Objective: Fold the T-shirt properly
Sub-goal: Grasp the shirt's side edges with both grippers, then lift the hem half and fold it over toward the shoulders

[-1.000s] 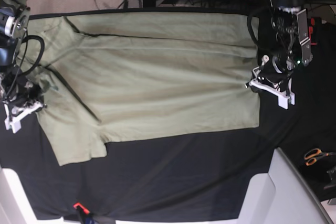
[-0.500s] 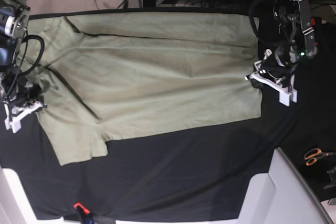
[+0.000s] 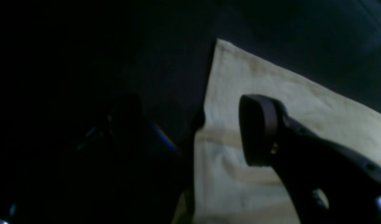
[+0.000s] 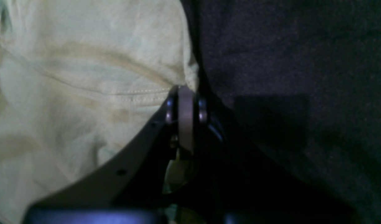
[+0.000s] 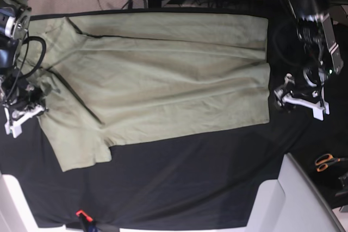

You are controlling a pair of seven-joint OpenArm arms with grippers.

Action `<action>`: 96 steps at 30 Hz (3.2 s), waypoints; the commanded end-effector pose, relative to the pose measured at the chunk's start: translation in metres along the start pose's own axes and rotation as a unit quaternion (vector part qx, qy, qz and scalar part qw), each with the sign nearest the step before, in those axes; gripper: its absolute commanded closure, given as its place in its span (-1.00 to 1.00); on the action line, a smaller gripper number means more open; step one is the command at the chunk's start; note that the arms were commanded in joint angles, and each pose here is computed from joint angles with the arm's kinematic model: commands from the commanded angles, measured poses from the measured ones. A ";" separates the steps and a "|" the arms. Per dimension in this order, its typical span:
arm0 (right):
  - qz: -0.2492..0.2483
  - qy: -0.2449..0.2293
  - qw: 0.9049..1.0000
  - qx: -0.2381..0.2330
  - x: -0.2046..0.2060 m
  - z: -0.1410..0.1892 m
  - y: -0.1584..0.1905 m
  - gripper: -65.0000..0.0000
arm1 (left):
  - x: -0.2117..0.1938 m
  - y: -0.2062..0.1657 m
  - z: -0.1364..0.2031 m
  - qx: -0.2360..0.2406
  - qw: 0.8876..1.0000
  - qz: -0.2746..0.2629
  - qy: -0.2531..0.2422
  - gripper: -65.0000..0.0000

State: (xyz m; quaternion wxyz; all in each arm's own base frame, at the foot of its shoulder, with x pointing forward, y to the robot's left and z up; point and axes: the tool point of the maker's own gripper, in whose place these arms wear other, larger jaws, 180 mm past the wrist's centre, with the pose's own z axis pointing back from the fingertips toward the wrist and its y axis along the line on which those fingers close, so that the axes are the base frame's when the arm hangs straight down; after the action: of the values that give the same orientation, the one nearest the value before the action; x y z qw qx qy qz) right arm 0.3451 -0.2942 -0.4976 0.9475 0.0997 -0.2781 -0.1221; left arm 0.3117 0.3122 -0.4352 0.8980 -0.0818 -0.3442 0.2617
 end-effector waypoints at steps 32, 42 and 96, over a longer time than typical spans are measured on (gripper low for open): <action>0.011 0.008 1.000 -0.012 0.005 0.005 -0.009 1.00 | -0.013 -0.042 -0.081 -0.012 0.999 -0.033 0.023 0.86; 0.012 0.002 1.000 -0.010 0.010 0.005 -0.006 1.00 | -0.009 -0.039 -0.082 -0.008 0.999 -0.033 0.007 1.00; 0.230 -0.267 0.936 -0.010 0.139 0.030 0.018 1.00 | 0.061 -0.135 -0.035 -0.104 0.981 -0.150 -0.060 1.00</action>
State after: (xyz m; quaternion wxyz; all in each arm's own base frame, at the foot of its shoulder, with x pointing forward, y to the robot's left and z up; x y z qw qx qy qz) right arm 0.4290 -0.3100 -0.4247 0.8623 -0.0033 -0.5007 0.0761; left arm 0.4117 0.2266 -0.4074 0.9065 -0.1050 -0.3980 0.0942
